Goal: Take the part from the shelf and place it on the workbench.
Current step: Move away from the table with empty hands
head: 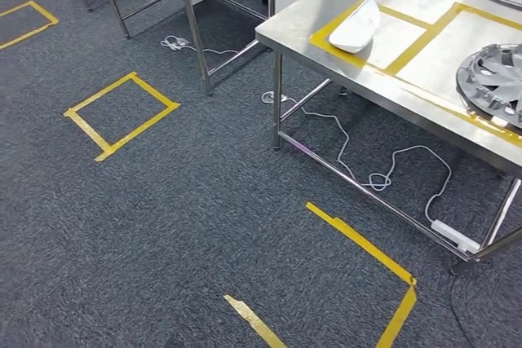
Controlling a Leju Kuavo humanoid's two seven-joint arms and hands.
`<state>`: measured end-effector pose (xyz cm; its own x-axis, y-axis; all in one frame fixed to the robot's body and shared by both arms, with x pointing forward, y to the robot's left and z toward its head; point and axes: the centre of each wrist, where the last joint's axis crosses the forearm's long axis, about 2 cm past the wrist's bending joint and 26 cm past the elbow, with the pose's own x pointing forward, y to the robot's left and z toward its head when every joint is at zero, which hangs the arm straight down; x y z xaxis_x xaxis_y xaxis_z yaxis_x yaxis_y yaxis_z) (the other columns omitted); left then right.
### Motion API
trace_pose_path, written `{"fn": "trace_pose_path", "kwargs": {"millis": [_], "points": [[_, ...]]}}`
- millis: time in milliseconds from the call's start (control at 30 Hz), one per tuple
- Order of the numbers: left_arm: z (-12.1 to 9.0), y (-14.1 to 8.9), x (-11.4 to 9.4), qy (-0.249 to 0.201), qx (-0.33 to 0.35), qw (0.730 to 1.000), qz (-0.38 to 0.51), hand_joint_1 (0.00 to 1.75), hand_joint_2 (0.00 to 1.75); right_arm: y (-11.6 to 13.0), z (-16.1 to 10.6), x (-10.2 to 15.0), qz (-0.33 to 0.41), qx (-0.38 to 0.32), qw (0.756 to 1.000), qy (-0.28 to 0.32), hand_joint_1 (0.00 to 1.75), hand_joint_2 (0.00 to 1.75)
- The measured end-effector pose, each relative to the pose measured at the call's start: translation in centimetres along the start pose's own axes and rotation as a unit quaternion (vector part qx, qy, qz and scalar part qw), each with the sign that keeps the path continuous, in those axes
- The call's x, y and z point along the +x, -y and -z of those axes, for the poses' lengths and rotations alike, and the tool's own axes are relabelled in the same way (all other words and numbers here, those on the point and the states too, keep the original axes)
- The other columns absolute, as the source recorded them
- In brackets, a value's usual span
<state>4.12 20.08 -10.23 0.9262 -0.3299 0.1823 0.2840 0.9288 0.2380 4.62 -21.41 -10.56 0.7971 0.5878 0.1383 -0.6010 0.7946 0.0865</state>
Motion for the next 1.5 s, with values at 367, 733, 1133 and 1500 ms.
{"fn": "trace_pose_path", "kwargs": {"millis": [367, 733, 1133, 1500], "points": [[0.1, -0.3, -0.9, 0.020, -0.008, 0.999, 0.033, 0.00, 0.00, 0.3, 0.0, -1.0, -0.005, -0.017, 1.000, 0.019, 0.00, 0.00], [0.1, -0.1, -0.9, 0.023, -0.022, 0.998, 0.048, 0.00, 0.00, -0.1, 0.0, -0.7, 0.000, -0.032, 0.999, 0.003, 0.00, 0.00], [-0.1, 0.2, -0.4, 0.052, -0.023, 0.997, 0.053, 0.00, 0.00, -0.1, 0.0, -0.9, -0.004, -0.029, 0.999, -0.017, 0.00, 0.00], [-0.2, 0.5, -0.3, 0.040, -0.028, 0.997, 0.056, 0.00, 0.00, 0.2, 0.0, -0.7, 0.012, -0.037, 0.999, -0.016, 0.00, 0.00]]}}
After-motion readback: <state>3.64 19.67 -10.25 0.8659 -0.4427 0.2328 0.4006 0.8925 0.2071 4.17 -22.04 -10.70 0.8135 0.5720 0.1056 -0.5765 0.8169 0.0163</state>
